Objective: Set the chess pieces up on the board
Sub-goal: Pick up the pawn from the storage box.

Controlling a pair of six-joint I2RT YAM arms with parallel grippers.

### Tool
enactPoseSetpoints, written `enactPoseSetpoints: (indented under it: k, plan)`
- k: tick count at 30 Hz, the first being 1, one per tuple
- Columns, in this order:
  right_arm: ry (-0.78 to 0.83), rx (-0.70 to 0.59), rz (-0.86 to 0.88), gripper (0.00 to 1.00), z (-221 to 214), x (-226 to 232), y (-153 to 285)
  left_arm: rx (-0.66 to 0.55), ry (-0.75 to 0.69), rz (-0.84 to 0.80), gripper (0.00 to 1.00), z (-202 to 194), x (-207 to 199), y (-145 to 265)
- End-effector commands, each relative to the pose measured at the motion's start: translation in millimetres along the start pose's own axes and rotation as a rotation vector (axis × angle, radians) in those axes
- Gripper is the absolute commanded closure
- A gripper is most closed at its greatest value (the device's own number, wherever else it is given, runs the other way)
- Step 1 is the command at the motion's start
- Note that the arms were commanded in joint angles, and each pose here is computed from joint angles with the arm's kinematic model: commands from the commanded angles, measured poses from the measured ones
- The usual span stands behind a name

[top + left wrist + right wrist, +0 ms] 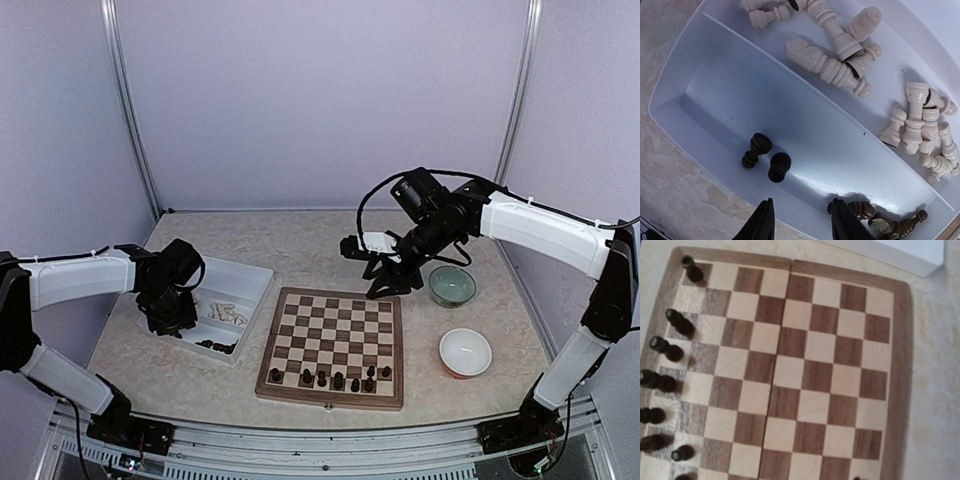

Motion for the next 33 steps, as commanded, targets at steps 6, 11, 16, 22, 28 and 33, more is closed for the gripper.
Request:
enactPoseSetpoints:
  k: [6,11,16,22,28,33]
  plan:
    - [-0.009,-0.080,0.049,0.55,7,7,0,-0.057,-0.007,0.112,0.60,23,15,-3]
    - [-0.016,-0.068,0.057,0.55,3,8,-4,-0.046,0.010,0.062,0.64,35,19,-13]
    - [-0.018,-0.056,0.055,0.54,1,7,-7,-0.024,-0.006,0.046,0.71,35,18,-22]
    - [-0.024,-0.046,0.063,0.55,-1,6,-12,0.015,-0.019,0.023,0.74,29,15,-32]
    - [-0.027,-0.038,0.067,0.55,-3,5,-15,0.060,-0.031,0.051,0.74,18,21,-34]
    - [-0.031,-0.035,0.071,0.55,-3,5,-16,0.084,-0.042,0.052,0.78,10,25,-34]
Point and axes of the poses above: each gripper's point midway between its finger pads, its own y axis back along the fingers, its own x axis along the line the jaws close on, z = x × y, the point moved 6 cm from there along y, back along the fingers, and after that the axes turned 1 degree about y, right-handed, at the moved point
